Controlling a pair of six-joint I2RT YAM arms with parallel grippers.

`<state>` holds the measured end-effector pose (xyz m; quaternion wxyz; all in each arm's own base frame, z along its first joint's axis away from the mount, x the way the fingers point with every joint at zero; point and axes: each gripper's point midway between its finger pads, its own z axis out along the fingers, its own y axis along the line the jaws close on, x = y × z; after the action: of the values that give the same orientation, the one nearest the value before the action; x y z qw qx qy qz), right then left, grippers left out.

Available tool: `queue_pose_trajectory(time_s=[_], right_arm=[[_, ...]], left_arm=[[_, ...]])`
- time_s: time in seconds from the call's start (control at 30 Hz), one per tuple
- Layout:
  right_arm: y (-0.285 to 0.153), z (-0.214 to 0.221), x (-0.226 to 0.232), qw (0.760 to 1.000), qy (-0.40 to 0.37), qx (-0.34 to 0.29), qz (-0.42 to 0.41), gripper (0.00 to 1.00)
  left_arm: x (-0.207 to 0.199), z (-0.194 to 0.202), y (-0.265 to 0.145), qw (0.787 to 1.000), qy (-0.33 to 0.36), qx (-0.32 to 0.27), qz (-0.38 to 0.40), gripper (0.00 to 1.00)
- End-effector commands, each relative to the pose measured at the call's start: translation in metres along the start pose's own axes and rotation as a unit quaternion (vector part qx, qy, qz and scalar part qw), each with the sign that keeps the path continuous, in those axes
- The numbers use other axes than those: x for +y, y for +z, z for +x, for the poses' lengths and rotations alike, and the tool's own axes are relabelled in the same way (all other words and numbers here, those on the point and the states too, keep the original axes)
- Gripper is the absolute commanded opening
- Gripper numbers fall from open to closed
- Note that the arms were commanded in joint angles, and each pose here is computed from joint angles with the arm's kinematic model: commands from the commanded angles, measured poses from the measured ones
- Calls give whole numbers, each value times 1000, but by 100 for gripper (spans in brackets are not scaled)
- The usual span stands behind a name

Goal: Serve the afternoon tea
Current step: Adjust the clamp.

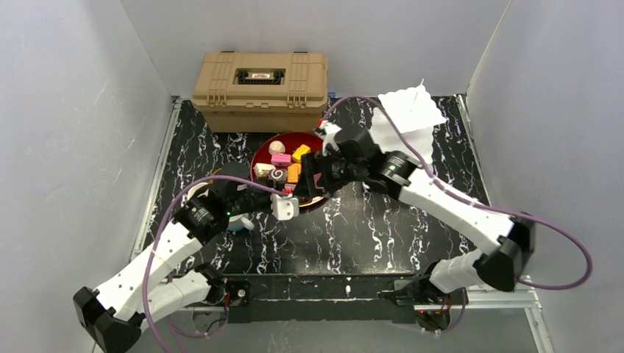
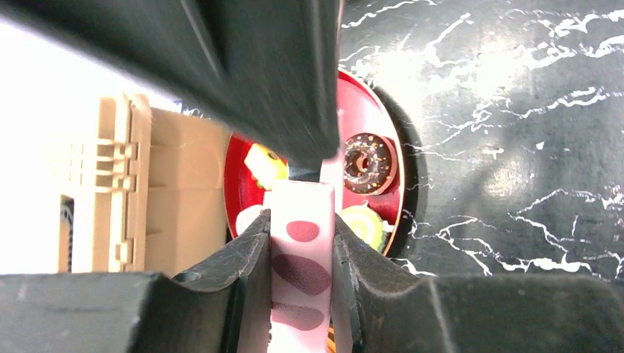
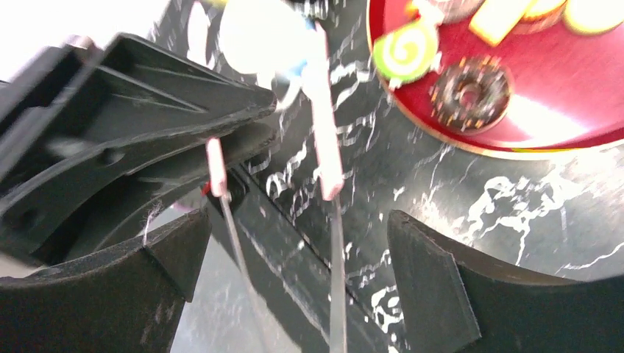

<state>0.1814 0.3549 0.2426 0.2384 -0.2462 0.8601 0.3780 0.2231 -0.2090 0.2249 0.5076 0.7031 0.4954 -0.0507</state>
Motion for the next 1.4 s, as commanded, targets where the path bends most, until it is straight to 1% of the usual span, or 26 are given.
queue_pose_trajectory(time_s=[0.0,0.03,0.1,0.17,0.27,0.4,0.5,0.57,0.67,0.73,0.8,0.97,1.13,1.3,1.37], right_arm=[[-53,-53,16,984,-1,-179,-2,98],[-60,-56,17,979,6,-203,-9,98],[-75,-61,11,971,26,-238,7,98],[-82,-59,5,967,43,-249,22,98],[-77,-51,0,964,59,-255,33,98],[-58,-45,11,966,40,-255,27,98],[-43,-46,16,965,25,-258,39,98],[-39,-48,12,960,21,-271,64,98],[-41,-57,4,946,32,-312,79,98],[-42,-66,6,936,38,-343,67,98],[-39,-74,12,932,40,-357,51,98],[-23,-79,23,933,38,-356,22,98],[-13,-79,30,932,57,-358,-5,98],[-7,-78,32,925,84,-369,-24,88],[-1,-75,34,927,89,-363,-31,87]], left_arm=[[32,-1,-17,992,-79,9,-101,0],[33,2,-17,990,-91,17,-107,0],[35,7,-18,986,-114,30,-118,0],[37,11,-17,982,-137,40,-126,0],[43,12,-16,976,-162,49,-136,0],[43,5,-15,976,-165,36,-135,0],[44,1,-17,976,-164,30,-137,0],[44,-3,-19,977,-159,24,-138,0],[43,-7,-22,978,-154,13,-138,0],[40,-9,-23,979,-152,8,-135,0],[38,-10,-23,980,-151,5,-133,0],[37,-14,-24,980,-149,-1,-131,0],[41,-16,-23,979,-155,-2,-134,0],[42,-17,-21,978,-161,-3,-137,0],[46,-18,-22,976,-163,-3,-143,0]])
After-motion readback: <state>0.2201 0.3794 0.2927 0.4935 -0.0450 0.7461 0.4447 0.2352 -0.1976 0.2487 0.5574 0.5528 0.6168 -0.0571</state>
